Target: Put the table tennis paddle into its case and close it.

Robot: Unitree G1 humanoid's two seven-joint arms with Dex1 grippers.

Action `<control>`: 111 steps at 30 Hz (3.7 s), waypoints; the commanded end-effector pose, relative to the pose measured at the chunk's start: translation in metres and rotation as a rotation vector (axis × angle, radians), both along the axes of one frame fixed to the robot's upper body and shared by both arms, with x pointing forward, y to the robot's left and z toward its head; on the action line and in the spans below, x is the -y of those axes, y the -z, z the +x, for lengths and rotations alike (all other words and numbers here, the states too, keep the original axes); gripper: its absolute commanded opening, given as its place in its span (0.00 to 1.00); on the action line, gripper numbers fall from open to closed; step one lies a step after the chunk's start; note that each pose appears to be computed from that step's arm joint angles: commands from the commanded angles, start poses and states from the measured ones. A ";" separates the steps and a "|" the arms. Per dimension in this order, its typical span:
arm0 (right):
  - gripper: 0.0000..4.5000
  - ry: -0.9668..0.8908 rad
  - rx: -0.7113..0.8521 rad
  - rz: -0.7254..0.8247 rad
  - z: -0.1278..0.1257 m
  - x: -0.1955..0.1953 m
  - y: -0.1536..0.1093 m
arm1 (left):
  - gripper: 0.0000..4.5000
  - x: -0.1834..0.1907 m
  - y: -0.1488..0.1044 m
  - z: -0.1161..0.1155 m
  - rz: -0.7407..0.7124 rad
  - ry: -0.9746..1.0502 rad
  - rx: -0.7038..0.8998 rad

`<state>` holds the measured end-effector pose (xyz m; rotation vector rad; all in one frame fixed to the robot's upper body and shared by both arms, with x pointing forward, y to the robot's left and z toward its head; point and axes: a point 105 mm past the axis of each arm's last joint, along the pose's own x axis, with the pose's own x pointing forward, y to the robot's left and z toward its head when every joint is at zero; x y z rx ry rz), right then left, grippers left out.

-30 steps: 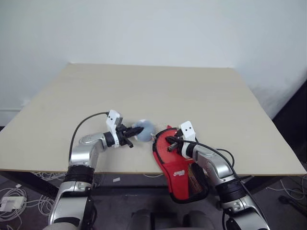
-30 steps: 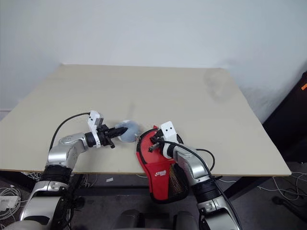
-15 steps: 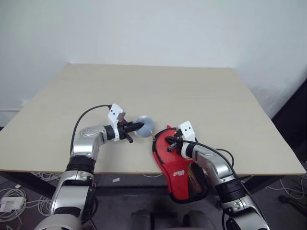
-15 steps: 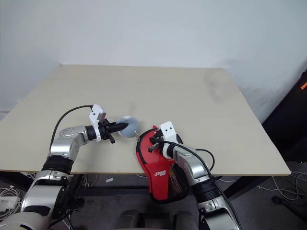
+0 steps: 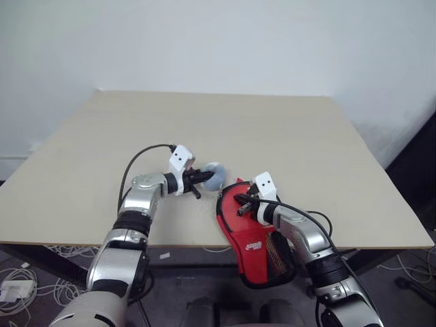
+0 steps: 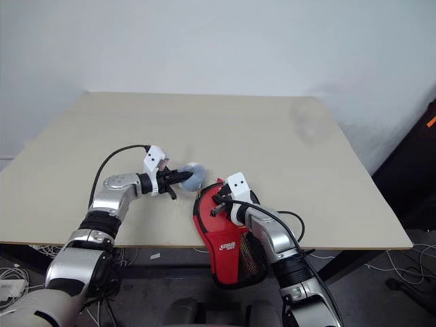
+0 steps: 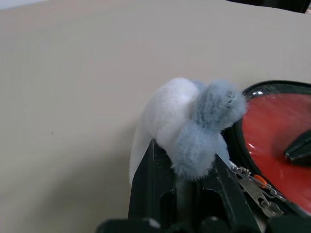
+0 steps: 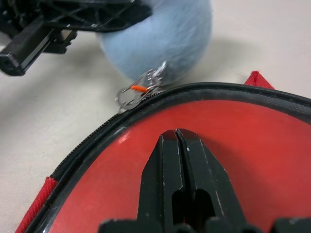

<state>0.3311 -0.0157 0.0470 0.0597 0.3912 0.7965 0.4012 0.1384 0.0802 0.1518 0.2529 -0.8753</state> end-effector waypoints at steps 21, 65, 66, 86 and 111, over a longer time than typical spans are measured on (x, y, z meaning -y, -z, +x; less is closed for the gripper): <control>0.00 -0.036 -0.030 -0.006 -0.005 -0.009 0.007 | 0.00 0.051 -0.033 0.038 0.135 -0.028 0.198; 0.00 -0.047 -0.031 -0.018 -0.008 -0.008 0.008 | 0.00 0.126 -0.021 -0.019 0.252 0.570 0.355; 0.00 -0.048 -0.031 -0.018 -0.008 -0.008 0.008 | 0.00 0.125 -0.018 -0.021 0.253 0.581 0.344; 0.00 -0.065 -0.037 -0.017 -0.011 -0.013 0.009 | 1.00 0.092 -0.035 -0.015 0.234 0.592 0.258; 0.00 -0.094 -0.028 -0.001 -0.011 -0.020 0.007 | 1.00 0.020 -0.077 -0.089 -0.087 0.355 0.159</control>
